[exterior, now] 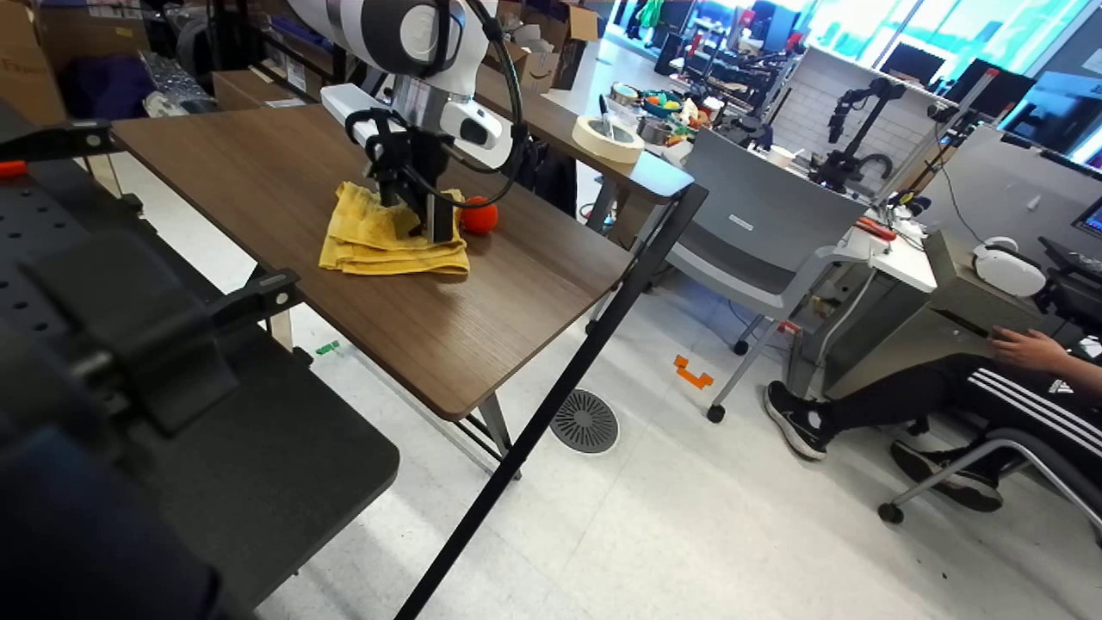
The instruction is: Wipe the table
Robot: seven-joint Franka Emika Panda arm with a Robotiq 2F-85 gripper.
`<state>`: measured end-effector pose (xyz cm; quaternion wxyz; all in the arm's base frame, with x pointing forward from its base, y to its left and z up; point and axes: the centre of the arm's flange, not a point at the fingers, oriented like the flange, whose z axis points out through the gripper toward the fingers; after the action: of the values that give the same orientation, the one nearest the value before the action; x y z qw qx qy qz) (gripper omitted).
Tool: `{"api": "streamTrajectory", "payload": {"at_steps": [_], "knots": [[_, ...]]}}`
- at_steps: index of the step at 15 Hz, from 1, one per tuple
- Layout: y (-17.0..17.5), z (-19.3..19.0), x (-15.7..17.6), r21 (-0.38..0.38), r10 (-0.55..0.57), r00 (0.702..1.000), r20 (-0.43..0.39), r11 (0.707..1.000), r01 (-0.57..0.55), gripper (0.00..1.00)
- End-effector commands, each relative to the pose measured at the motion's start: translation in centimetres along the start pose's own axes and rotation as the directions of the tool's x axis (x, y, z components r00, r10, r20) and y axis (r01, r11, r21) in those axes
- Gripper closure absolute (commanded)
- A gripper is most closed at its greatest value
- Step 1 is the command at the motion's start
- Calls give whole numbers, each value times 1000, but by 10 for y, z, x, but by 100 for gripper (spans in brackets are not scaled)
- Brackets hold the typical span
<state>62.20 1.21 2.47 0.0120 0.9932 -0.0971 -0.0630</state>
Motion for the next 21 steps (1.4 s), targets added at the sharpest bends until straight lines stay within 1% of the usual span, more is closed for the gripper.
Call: {"api": "streamTrajectory", "payload": {"at_steps": [1,2,4,5,7,8,9,11,14,16,18,20,21], "knots": [[11,-49,-56,-40,-136,989,-51,990,134,0],[11,-50,-56,-29,-136,989,-58,990,135,0],[12,-50,-55,-12,-147,989,-31,989,146,0],[0,-1,0,0,0,1000,-2,1000,0,0],[0,-1,0,0,0,1000,-2,1000,0,0],[5,9,5,-25,19,1000,3,1000,-19,0],[10,10,-1,-41,16,1000,-9,999,-16,0],[22,0,-25,-65,-6,998,-61,998,2,0],[27,-14,-46,-73,-35,994,-101,997,28,0],[41,-25,-62,-97,-72,976,-206,994,53,0],[52,-37,-79,-113,-91,953,-290,992,61,0],[63,-42,-90,-120,-98,937,-337,991,60,0],[55,-27,-54,-98,-83,950,-300,994,56,0]]}}
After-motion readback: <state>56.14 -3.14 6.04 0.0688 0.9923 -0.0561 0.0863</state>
